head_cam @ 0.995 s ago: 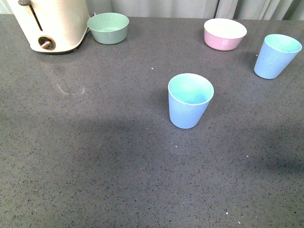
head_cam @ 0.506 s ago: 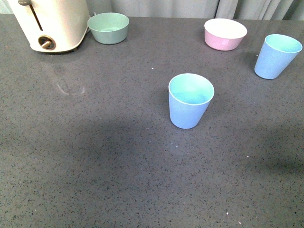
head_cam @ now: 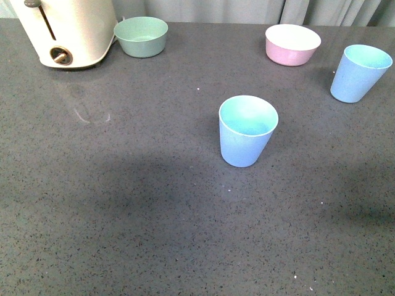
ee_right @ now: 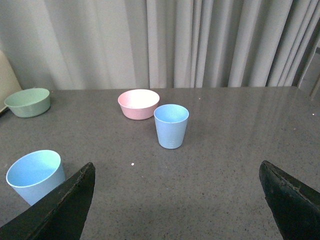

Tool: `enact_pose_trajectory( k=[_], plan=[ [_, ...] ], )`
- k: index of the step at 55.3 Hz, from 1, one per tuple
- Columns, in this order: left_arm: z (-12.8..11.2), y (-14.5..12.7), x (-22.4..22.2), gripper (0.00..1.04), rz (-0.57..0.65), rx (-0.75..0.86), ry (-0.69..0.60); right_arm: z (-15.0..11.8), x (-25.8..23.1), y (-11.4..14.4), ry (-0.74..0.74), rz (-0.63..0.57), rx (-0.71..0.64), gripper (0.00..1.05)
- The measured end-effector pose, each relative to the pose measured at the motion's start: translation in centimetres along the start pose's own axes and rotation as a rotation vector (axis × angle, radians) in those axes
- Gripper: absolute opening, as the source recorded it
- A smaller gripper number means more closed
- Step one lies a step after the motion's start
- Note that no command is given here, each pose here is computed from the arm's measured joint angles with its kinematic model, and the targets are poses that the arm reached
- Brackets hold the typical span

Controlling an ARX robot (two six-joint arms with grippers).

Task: Stack blue cups with both arms

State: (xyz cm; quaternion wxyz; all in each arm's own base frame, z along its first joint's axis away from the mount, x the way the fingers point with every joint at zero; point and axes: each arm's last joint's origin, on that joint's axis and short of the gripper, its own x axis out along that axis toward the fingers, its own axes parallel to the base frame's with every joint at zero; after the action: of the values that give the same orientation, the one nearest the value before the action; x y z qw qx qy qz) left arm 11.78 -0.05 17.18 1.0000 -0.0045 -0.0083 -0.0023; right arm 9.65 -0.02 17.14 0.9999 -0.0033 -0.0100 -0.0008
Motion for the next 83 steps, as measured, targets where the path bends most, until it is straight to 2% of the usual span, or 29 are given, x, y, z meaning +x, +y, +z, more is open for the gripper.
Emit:
enact_pose_trajectory(
  k=[27, 31, 50, 54, 63, 74, 77, 83],
  plan=[
    [-0.1, 0.0, -1.0, 0.02, 0.0, 0.0, 0.001, 0.0, 0.0, 0.0, 0.0, 0.0, 0.0, 0.96],
    [-0.5, 0.0, -1.7, 0.02, 0.001, 0.001, 0.035, 0.0, 0.0, 0.0, 0.0, 0.0, 0.0, 0.96],
    [-0.3, 0.0, -2.1, 0.02, 0.001, 0.0, 0.005, 0.0, 0.0, 0.0, 0.0, 0.0, 0.0, 0.96],
    [-0.3, 0.0, -2.1, 0.14, 0.001, 0.0, 0.005, 0.0, 0.0, 0.0, 0.0, 0.0, 0.0, 0.96],
    [-0.3, 0.0, -2.1, 0.55, 0.001, 0.001, 0.005, 0.0, 0.0, 0.0, 0.0, 0.0, 0.0, 0.96],
    [-0.3, 0.0, -2.1, 0.92, 0.001, 0.001, 0.005, 0.0, 0.0, 0.0, 0.0, 0.0, 0.0, 0.96],
    [-0.3, 0.0, -2.1, 0.98, 0.001, 0.002, 0.005, -0.1, 0.1, 0.0, 0.077, 0.02, 0.039, 0.96],
    [-0.3, 0.0, -2.1, 0.96, 0.001, 0.002, 0.005, 0.0, 1.1, -1.2, 0.292, 0.01, 0.149, 0.96]
  ],
)
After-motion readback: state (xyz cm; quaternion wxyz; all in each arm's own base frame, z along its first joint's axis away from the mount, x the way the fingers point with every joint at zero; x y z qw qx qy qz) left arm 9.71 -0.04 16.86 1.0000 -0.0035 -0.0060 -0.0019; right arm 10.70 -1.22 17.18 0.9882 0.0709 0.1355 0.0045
